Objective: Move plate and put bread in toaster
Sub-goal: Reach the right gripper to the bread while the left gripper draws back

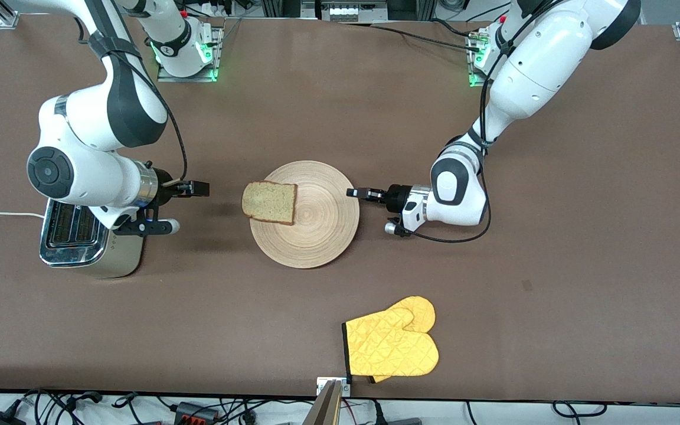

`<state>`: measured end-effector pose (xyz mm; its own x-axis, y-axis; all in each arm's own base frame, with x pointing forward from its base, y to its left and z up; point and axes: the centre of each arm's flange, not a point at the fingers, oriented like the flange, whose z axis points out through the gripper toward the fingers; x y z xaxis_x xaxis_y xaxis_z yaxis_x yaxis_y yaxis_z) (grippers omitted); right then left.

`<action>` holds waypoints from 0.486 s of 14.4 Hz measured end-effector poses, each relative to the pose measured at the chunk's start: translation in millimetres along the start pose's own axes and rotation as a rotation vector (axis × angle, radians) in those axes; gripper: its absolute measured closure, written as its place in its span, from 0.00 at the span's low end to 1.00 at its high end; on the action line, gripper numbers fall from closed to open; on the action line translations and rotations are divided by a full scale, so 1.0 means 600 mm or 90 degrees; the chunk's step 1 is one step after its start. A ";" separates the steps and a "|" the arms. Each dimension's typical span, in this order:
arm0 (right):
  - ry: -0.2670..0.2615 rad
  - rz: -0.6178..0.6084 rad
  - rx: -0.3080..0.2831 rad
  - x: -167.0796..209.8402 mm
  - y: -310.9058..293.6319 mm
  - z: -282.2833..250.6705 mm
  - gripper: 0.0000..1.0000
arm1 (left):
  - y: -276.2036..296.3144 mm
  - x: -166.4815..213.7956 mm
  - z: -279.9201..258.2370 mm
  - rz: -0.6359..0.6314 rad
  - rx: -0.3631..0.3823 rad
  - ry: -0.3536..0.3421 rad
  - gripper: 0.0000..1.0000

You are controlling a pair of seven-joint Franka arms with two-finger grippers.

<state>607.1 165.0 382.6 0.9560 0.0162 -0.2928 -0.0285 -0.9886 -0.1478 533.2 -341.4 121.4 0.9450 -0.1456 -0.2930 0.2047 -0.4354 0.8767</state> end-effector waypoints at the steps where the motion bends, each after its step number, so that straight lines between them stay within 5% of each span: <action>1: -0.006 0.004 0.005 0.002 0.001 0.011 0.00 | -0.001 -0.001 0.003 -0.001 0.001 -0.002 0.90; 7: -0.060 0.048 0.063 0.019 0.020 0.088 0.00 | -0.006 0.006 -0.009 -0.006 0.001 0.006 0.69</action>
<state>602.2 161.3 327.9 0.9187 -0.0393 -0.3930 -0.1327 -0.9679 -0.2135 537.2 -335.4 119.1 0.9455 -0.1329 -0.2974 0.2133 -0.4374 0.8736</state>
